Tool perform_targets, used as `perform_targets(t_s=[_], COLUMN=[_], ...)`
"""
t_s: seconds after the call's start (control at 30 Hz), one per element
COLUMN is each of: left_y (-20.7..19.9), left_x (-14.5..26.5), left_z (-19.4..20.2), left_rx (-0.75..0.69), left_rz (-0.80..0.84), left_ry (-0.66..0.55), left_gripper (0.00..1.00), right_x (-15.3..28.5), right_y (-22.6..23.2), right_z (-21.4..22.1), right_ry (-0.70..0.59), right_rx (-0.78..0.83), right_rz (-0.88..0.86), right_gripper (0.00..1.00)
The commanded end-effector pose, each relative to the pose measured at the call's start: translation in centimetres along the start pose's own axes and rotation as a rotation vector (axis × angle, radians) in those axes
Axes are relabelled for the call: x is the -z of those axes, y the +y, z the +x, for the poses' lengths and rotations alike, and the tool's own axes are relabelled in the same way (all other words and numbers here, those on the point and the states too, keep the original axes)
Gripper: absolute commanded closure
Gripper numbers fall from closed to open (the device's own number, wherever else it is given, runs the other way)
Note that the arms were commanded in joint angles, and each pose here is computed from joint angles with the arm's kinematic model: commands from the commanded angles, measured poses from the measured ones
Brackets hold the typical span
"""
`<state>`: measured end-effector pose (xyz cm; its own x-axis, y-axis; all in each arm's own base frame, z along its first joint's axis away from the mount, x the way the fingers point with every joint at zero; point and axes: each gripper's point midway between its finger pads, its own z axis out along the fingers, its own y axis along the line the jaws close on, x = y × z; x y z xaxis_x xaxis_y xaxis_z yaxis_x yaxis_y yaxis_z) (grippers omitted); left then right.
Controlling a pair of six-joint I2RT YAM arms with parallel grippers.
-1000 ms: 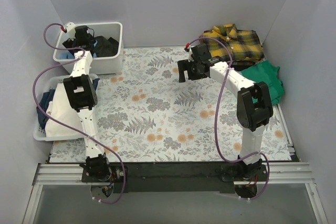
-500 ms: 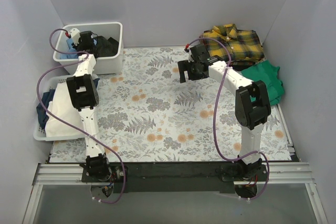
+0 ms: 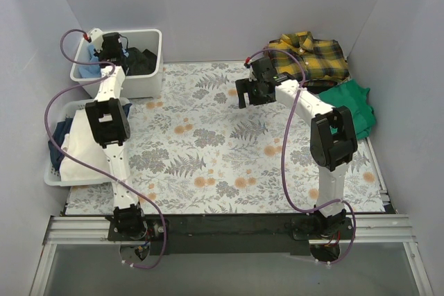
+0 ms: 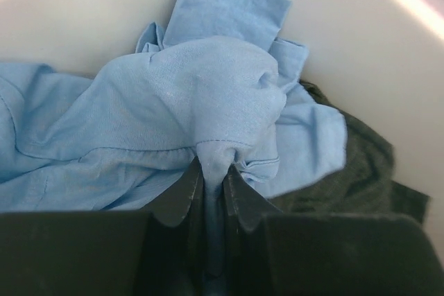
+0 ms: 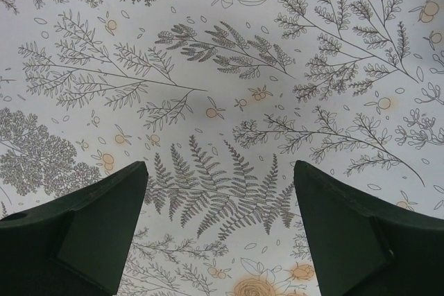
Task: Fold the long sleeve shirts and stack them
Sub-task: Grab the shirt from the pile
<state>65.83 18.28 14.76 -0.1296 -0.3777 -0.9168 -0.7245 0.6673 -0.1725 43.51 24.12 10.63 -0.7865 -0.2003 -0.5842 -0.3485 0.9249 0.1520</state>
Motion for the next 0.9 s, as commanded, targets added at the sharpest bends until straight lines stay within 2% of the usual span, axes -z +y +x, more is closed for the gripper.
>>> perform_targets(t_s=[0.0,0.3,0.53,0.6,0.67,0.7,0.87], left_y=[-4.3,-6.6,-10.2,-10.5,-11.4,-10.7,-11.0], left_x=[9.9,18.2,28.3,32.2,35.2,37.8,46.1], left_z=[-13.6,-18.6,-21.5,-23.2,-22.9,-24.3,-23.7], left_rx=[0.128,0.098,0.059,0.085,0.1,0.121,0.115], left_rz=[0.185,0.3,0.498,0.61,0.725,0.778,1.083], left_ry=[-0.187,-0.263,-0.312,-0.322,-0.289,-0.308,-0.242], left_gripper=[1.0,1.0,1.0,1.0,1.0,1.0,1.0], right_x=[2.6,5.2,8.6,9.9,10.7,11.5,13.1], right_y=[-0.3,-1.7,-4.5,-5.5,-6.2,-6.7,-8.2], right_z=[-2.8,-3.2,-4.4,-4.8,-4.7,-4.9,-3.9], right_ry=[-0.088,-0.137,-0.205,-0.235,-0.245,-0.262,-0.279], right_rx=[0.01,0.011,-0.071,-0.099,-0.112,-0.125,-0.151], right_rz=[0.026,0.089,0.131,0.145,0.155,0.163,0.208], right_gripper=[0.06,0.06,0.06,0.06,0.06,0.06,0.06])
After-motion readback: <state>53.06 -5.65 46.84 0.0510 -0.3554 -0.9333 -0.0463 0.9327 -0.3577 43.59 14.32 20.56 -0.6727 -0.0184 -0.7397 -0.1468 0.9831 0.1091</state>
